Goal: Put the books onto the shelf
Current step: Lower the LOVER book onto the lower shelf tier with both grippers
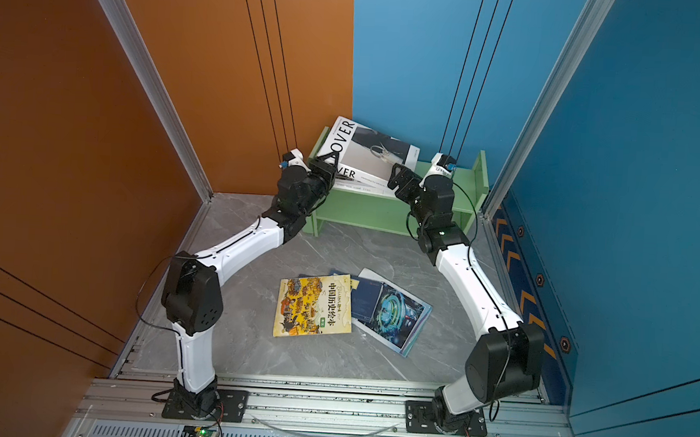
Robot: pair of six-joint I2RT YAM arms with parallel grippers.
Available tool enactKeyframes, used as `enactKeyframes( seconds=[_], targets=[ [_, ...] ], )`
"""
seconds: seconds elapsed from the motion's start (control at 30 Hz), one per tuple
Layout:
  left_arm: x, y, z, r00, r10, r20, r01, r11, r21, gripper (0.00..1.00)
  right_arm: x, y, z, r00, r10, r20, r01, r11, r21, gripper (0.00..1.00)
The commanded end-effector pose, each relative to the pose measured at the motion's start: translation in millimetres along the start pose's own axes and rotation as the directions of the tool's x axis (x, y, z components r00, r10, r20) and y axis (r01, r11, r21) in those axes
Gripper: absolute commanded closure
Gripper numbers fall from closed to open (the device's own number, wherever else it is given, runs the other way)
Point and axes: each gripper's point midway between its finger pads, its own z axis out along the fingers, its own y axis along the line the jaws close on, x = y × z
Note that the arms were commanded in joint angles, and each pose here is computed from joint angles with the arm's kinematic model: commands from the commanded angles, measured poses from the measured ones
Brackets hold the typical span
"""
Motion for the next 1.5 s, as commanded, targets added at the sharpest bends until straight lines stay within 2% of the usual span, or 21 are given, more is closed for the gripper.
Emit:
enactKeyframes(
  seconds=[0.0,0.43,0.73,1.13,1.47],
  targets=[
    [-15.6,-24.6,-1.4,0.996,0.016,0.091,-0.019,0.999,0.042,0.65,-22.0,12.0,4.1,0.999,0.015,0.052,-0.012,0.999,-0.045,0.06],
    [-11.6,-13.3,5.1,0.996,-0.004,0.094,0.003,1.000,0.010,0.65,-10.9,4.6,34.4,0.999,0.034,0.012,-0.034,0.999,-0.037,0.11],
    [-2.8,-6.3,13.9,0.997,-0.069,0.047,0.069,0.997,0.017,0.65,-10.1,1.9,40.0,1.000,0.027,0.009,-0.027,0.999,-0.025,0.10],
    [-9.9,0.2,13.8,0.991,-0.133,0.027,0.132,0.991,0.022,0.65,-4.2,-4.0,48.0,0.999,0.031,-0.009,-0.031,1.000,0.000,0.13],
    [-17.1,1.2,8.1,0.990,-0.135,0.038,0.134,0.991,0.020,0.66,-1.0,-7.1,50.6,0.999,0.037,-0.018,-0.037,0.999,0.014,0.14]
  ],
)
